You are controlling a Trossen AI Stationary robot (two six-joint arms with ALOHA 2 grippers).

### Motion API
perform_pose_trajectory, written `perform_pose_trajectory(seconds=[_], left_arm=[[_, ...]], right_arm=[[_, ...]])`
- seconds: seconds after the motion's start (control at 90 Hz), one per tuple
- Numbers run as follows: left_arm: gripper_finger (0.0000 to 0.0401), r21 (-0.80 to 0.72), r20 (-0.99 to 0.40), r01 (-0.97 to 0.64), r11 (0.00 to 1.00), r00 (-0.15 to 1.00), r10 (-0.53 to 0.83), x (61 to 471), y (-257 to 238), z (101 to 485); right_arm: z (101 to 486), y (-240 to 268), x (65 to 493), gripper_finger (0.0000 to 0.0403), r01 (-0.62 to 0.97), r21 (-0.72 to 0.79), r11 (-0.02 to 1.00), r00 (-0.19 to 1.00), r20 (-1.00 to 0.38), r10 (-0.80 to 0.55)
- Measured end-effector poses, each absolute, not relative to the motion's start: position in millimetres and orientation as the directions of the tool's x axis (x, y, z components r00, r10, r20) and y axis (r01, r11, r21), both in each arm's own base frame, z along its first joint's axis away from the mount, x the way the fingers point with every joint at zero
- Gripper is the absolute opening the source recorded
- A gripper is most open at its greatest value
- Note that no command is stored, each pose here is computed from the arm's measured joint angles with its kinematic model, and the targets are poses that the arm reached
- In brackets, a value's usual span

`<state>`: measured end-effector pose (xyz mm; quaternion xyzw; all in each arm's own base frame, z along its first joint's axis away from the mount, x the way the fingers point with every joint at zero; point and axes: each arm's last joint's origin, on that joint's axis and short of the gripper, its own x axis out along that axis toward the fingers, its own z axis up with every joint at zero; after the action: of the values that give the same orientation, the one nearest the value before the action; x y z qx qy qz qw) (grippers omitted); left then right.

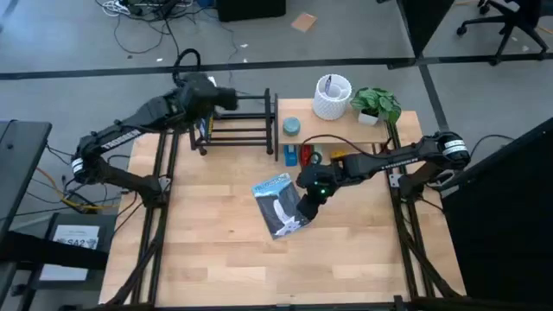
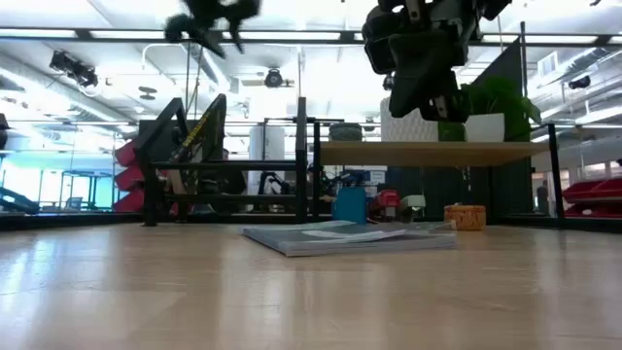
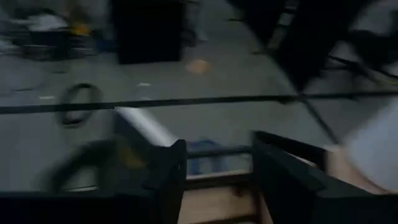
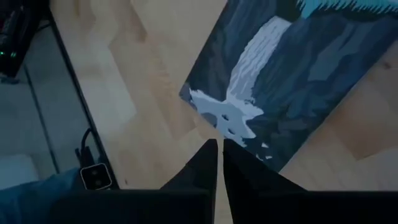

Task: Stock shelves
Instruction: Put the black book into the black book shelf

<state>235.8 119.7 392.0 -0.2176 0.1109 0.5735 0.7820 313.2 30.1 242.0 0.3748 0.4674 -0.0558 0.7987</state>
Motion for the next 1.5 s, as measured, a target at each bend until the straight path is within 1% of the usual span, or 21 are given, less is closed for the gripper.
perform_pose_trajectory(seconds=[0.078, 0.144, 0.244, 0.344, 0.467, 0.589, 0.8, 0.922, 1.056, 1.244, 1.5], left_arm=[[0.0154, -0.169, -0.478, -0.957, 0.236, 0.289, 0.829, 253, 125, 369], [0.0142, -0.118, -0.528, -0.971, 0.206, 0.237, 0.816, 261, 131, 351], [0.0119, -0.061, -0.555, -0.985, 0.164, 0.170, 0.814, 268, 140, 337], [0.0094, 0.016, -0.578, -0.993, 0.117, 0.086, 0.812, 265, 149, 327], [0.0067, 0.102, -0.603, -0.993, 0.064, -0.011, 0.797, 251, 157, 324], [0.0047, 0.153, -0.622, -0.988, 0.033, -0.071, 0.780, 234, 158, 328], [0.0032, 0.157, -0.591, -0.988, 0.005, -0.089, 0.802, 211, 147, 347], [0.0027, 0.193, -0.577, -0.981, -0.012, -0.124, 0.807, 198, 140, 353], [0.0025, 0.185, -0.573, -0.983, -0.014, -0.120, 0.811, 192, 136, 359], [0.0025, 0.132, -0.571, -0.991, 0.003, -0.074, 0.818, 192, 133, 371], [0.0025, 0.040, -0.503, -0.998, 0.050, 0.023, 0.864, 196, 118, 407]], right_arm=[[242, 28, 313, 0.0000, 0.444, 0.550, 0.708, 0.558, -0.788, 0.262], [242, 28, 313, 0.0000, 0.445, 0.557, 0.701, 0.556, -0.786, 0.271], [242, 28, 313, 0.0000, 0.441, 0.564, 0.698, 0.553, -0.783, 0.283], [242, 31, 313, 0.0000, 0.430, 0.571, 0.699, 0.547, -0.781, 0.302], [242, 34, 312, 0.0000, 0.427, 0.574, 0.699, 0.543, -0.781, 0.309], [242, 36, 312, 0.0000, 0.426, 0.570, 0.703, 0.543, -0.782, 0.305], [242, 33, 313, 0.0000, 0.430, 0.562, 0.706, 0.549, -0.784, 0.290], [242, 30, 313, 0.0000, 0.431, 0.560, 0.707, 0.552, -0.784, 0.285], [242, 29, 313, 0.0000, 0.426, 0.557, 0.713, 0.553, -0.784, 0.283], [242, 29, 313, 0.0000, 0.421, 0.555, 0.717, 0.553, -0.784, 0.282], [242, 29, 313, 0.0000, 0.422, 0.555, 0.717, 0.553, -0.784, 0.282]])
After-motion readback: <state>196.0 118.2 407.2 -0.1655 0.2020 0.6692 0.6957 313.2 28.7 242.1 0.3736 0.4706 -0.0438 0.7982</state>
